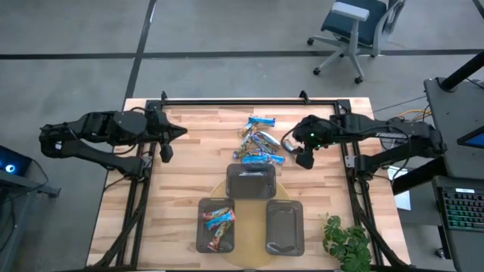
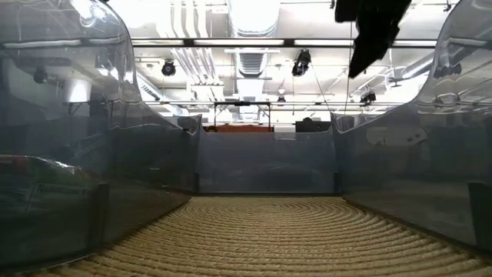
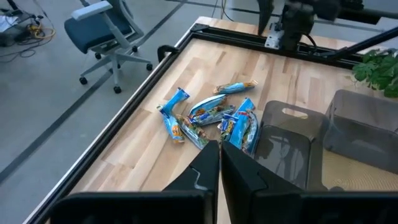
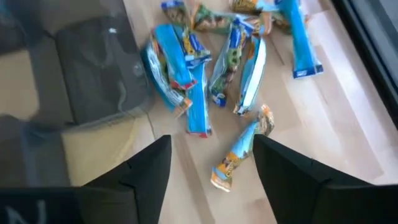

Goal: Pick and place Granola Bars by type
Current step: Put the right red granola bar into the bottom left black bin

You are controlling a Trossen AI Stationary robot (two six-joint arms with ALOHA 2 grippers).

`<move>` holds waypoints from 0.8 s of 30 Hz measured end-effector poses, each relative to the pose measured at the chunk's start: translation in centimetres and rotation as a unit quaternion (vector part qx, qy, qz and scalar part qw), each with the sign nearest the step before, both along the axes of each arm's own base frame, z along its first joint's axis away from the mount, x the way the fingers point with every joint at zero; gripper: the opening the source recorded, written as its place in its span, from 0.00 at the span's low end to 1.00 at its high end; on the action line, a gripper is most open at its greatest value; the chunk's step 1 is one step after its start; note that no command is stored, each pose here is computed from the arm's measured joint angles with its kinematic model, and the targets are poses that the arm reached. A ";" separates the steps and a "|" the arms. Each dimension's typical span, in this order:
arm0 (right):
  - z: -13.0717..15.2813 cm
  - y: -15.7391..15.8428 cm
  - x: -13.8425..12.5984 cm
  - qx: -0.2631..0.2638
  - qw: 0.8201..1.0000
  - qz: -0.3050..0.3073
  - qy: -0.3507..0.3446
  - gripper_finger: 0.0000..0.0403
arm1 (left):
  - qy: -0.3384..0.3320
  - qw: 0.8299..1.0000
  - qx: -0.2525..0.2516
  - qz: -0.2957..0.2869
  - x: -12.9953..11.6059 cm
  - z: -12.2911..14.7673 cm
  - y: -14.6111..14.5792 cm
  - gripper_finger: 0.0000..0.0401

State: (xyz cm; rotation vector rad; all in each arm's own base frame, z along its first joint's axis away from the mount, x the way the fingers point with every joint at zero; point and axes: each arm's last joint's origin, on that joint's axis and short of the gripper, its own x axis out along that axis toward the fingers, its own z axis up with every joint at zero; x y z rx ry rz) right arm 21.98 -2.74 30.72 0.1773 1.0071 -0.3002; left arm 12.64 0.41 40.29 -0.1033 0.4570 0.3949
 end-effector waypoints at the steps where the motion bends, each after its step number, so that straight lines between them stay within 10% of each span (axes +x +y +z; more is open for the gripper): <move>1: -0.4 0.0 0.1 0.000 1.000 0.007 -0.005 0.56 | -0.001 1.000 -0.001 0.004 0.0 0.0 0.0 0.00; 24: -9.1 0.6 -4.3 0.014 0.993 0.014 -0.114 0.56 | 0.023 0.997 0.066 0.014 0.0 0.0 0.2 0.00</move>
